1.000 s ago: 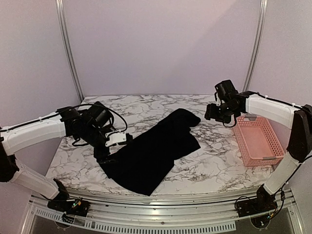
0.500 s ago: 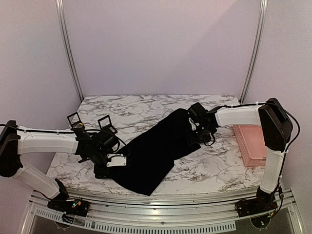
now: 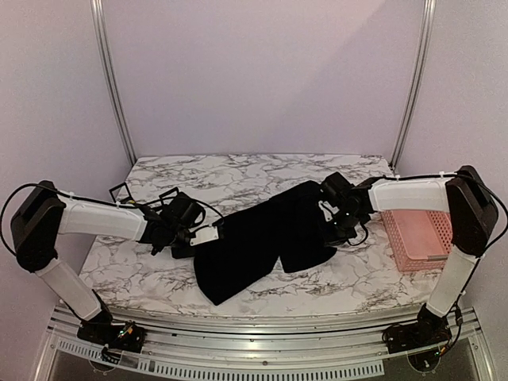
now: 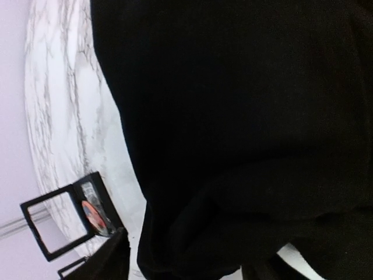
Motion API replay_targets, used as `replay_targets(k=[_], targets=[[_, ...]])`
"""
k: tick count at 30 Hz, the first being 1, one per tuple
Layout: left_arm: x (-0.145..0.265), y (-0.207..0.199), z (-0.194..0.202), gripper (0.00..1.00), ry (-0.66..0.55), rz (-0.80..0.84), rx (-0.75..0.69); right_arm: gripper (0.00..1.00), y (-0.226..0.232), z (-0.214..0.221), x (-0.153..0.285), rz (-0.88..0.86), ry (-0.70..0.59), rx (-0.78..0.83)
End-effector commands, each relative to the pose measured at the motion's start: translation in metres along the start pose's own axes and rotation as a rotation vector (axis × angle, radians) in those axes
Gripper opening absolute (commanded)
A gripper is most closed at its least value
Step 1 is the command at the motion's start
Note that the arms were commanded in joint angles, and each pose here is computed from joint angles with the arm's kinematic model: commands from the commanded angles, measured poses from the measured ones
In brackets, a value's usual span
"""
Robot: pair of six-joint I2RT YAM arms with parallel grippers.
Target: Pin the brooch onto the clothing
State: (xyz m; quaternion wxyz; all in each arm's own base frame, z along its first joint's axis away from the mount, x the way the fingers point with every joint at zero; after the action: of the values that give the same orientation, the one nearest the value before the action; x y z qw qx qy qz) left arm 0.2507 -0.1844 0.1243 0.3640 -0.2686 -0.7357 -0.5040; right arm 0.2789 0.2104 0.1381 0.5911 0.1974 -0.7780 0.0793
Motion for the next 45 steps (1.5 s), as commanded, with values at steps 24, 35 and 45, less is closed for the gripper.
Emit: replay_targets(k=[24,35,45], targets=[[0.029,-0.105,0.0,0.54,0.059,0.48,-0.339,0.0,0.022,-0.017,0.168,-0.364,-0.391,-0.135],[0.108,0.028,-0.027,0.0,-0.235,0.468,0.076,0.0,-0.016,-0.016,0.22,-0.208,-0.538,-0.242],[0.212,0.124,-0.031,0.0,-0.407,0.318,0.352,0.0,-0.02,0.031,0.347,-0.245,-0.868,-0.246]])
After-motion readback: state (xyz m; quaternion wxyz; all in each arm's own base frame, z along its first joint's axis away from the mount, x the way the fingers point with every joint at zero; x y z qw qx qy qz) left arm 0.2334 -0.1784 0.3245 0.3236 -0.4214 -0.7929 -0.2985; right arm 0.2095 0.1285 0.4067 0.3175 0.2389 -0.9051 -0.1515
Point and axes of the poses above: each gripper's point midway between its finger pads, its own x axis back along the fingers, its own y axis along the line the jaws close on, z = x × y, the point moved 10 cm from there along x, back along the fingers, and after that the axes turned 9 degrees about x, right-handed, at the moved point
